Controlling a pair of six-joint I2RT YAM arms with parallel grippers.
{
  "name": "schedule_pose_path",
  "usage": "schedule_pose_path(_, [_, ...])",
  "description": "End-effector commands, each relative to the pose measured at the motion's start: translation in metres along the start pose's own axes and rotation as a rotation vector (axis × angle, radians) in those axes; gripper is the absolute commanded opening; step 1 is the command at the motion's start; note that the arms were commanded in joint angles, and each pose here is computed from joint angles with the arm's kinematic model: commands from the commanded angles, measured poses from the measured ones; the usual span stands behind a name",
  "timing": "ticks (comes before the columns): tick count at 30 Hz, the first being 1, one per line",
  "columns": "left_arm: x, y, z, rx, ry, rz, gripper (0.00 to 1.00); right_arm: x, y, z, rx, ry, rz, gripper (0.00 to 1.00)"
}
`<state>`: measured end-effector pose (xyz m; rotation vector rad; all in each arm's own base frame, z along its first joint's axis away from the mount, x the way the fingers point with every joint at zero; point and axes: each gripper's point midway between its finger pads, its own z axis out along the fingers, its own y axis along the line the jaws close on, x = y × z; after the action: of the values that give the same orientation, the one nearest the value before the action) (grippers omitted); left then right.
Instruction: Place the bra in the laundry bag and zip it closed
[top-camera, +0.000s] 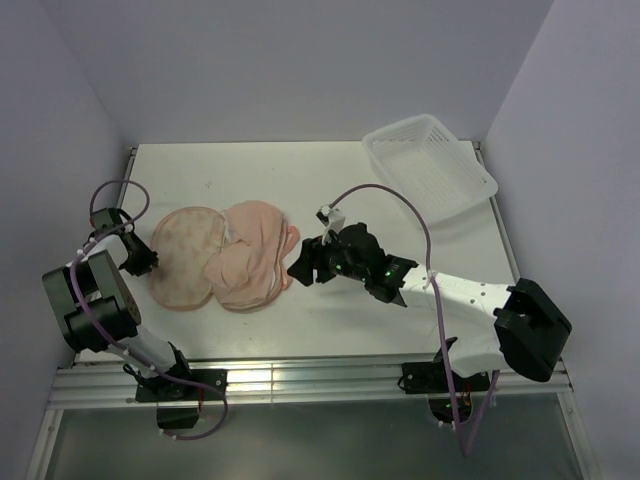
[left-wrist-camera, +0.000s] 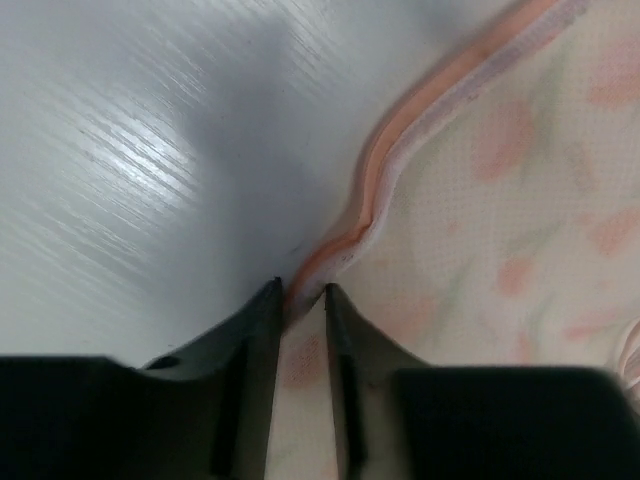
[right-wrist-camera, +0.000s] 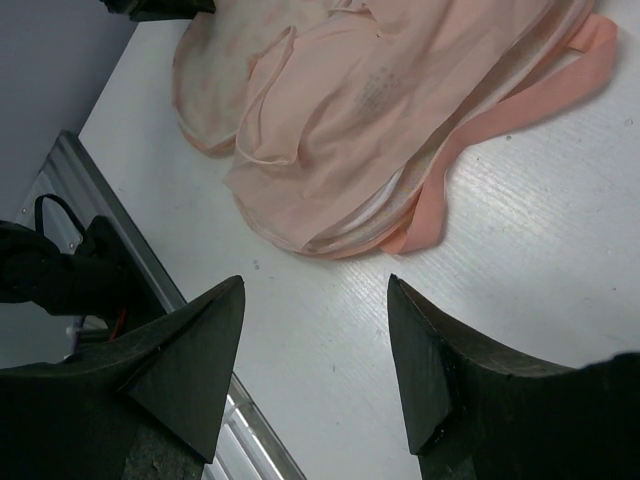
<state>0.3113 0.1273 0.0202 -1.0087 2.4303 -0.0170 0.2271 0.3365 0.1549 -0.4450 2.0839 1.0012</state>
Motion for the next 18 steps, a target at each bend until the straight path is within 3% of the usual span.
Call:
schedule_pose_path(1, [-0.007,0.002,-0.001,-0.027,-0.016,0.021,0.21,-0.007,0.003,0.006,-0.004,-0.031,-0.016,0.66])
schedule_pose_path(3, [-0.016,-0.002,-0.009,-0.015,-0.051,0.012,0.01,-0.005,-0.003,0.01,0.024,-0.026,-0.014,0.65])
schedule_pose_path(5, [-0.026,-0.013,-0.019,0.035,-0.094,-0.003,0.0,0.002,-0.014,0.018,0.069,-0.009,-0.005,0.59])
schedule_pose_path(7, [-0.039,-0.023,-0.04,0.074,-0.17,-0.006,0.0,0.011,-0.024,0.026,0.108,0.016,0.01,0.41])
schedule_pose_path(8, [-0.042,-0.029,-0.047,0.089,-0.195,-0.005,0.0,0.012,-0.03,0.03,0.14,0.01,0.018,0.26])
schedule_pose_path(11, [-0.048,-0.048,-0.077,0.159,-0.278,-0.002,0.0,0.02,-0.05,0.041,0.219,0.033,0.015,0.15])
schedule_pose_path(13, [-0.051,-0.06,-0.099,0.215,-0.322,-0.022,0.0,0.029,-0.061,0.046,0.247,0.064,0.021,0.16])
schedule_pose_path(18, [-0.041,-0.093,-0.143,0.362,-0.363,0.014,0.0,0.027,-0.064,0.057,0.262,0.06,0.052,0.48])
